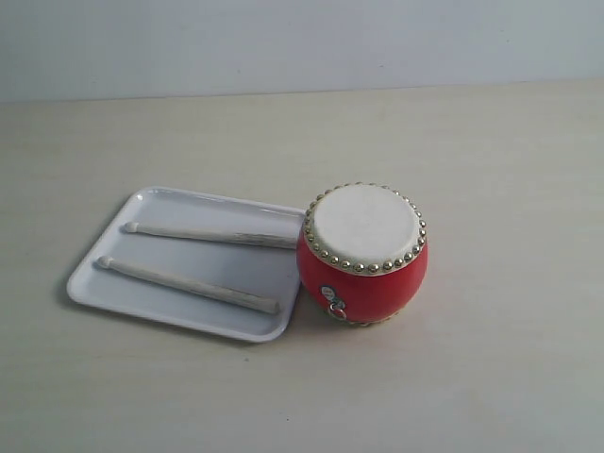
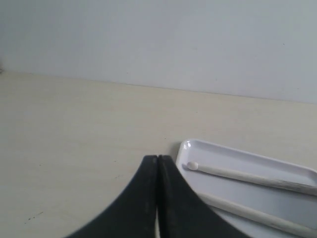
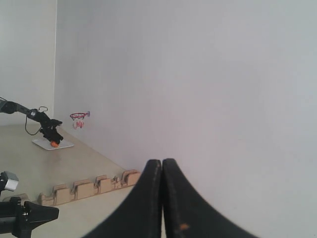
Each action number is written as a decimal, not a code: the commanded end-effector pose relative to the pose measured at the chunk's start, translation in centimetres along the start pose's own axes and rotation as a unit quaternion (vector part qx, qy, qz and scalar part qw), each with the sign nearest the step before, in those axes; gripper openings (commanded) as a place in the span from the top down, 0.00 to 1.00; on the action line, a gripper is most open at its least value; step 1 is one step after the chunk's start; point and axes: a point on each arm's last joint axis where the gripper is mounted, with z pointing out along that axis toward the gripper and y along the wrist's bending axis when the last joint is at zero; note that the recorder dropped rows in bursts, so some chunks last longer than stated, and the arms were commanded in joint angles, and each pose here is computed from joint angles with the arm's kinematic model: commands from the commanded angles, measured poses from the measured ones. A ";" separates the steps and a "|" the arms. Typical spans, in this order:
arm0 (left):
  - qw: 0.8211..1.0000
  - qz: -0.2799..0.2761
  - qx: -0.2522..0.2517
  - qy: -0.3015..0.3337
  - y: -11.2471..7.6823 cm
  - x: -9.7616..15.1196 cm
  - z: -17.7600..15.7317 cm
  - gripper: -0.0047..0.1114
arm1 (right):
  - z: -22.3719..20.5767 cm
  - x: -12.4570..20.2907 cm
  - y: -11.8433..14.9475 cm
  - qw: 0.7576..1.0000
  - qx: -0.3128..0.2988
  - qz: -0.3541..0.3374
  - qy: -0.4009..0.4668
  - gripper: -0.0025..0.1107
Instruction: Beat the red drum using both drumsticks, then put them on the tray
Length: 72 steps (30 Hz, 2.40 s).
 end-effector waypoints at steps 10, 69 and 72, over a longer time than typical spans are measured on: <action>1.000 0.004 -0.002 0.001 0.0 0.1 0.0 0.96 | 0.0 0.0 0.0 1.000 0.000 0.003 -0.004 0.98; 1.000 0.004 -0.002 0.001 0.0 0.1 0.0 0.96 | -4.5 21.9 -2.1 0.853 0.490 0.051 0.175 0.98; 1.000 0.004 -0.002 0.001 0.0 0.1 0.0 0.96 | -4.7 23.0 -2.2 0.848 0.493 0.049 0.188 0.98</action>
